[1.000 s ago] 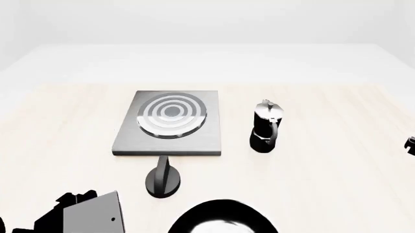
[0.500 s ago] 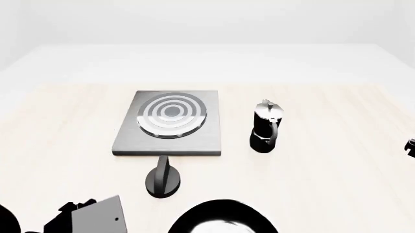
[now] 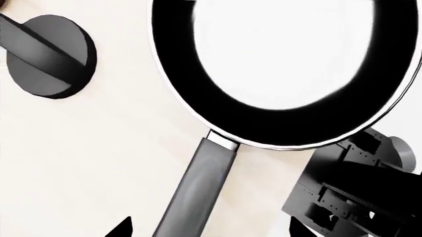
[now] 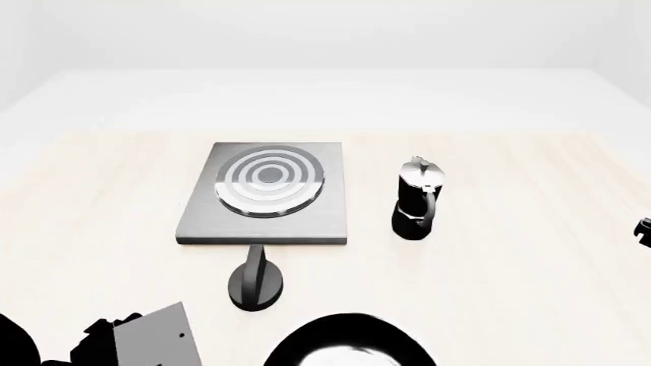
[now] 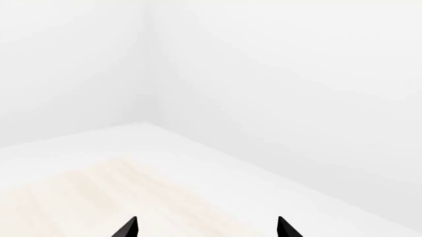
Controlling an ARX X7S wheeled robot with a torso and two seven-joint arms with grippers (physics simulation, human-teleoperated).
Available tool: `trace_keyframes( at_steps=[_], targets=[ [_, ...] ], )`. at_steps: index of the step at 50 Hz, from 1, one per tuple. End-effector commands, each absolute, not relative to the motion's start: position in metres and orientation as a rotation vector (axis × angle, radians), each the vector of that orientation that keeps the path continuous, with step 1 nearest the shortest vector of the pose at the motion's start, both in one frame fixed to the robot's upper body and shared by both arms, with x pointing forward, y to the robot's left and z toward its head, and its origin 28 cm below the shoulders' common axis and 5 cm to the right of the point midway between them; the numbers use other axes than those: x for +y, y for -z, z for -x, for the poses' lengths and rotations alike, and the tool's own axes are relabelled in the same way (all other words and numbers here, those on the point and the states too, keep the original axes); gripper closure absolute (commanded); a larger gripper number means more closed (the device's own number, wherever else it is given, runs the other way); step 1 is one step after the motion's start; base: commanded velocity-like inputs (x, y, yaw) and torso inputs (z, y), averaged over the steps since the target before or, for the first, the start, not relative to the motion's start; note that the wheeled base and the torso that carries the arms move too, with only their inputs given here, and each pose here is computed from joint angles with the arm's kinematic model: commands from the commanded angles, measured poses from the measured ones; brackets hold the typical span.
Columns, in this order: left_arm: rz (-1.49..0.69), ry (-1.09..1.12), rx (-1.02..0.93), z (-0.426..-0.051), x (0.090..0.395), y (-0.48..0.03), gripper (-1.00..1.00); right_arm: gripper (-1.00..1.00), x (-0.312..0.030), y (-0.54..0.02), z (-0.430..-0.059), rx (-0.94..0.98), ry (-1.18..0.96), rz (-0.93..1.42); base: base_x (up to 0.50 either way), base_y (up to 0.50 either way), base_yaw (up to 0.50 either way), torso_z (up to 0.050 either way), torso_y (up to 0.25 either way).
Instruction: Turn on the stove and put the frying pan on it.
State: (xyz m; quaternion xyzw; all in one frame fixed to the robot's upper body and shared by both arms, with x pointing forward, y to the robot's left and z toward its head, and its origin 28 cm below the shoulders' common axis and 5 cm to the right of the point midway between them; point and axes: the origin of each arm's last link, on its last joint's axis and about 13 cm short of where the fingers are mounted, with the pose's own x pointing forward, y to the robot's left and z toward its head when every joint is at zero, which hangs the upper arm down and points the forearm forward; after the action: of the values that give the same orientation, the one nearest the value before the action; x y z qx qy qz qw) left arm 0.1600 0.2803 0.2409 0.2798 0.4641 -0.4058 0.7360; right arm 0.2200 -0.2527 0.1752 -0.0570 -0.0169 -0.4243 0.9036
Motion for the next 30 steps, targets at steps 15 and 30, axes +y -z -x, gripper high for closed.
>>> trace_keyframes(
  at_steps=[15, 30],
  targets=[
    [-0.608, 0.891, 1.050, -0.167, 0.283, -0.227, -1.00, -1.00, -0.252, -0.175, -0.220, -0.038, 0.876, 0.121, 0.00, 0.00, 0.00, 0.000, 0.000],
    [-0.600, 0.873, 1.081, -0.174, 0.285, -0.216, -1.00, -1.00, -0.252, -0.174, -0.221, -0.034, 0.874, 0.124, 0.00, 0.00, 0.00, 0.000, 0.000]
  ],
)
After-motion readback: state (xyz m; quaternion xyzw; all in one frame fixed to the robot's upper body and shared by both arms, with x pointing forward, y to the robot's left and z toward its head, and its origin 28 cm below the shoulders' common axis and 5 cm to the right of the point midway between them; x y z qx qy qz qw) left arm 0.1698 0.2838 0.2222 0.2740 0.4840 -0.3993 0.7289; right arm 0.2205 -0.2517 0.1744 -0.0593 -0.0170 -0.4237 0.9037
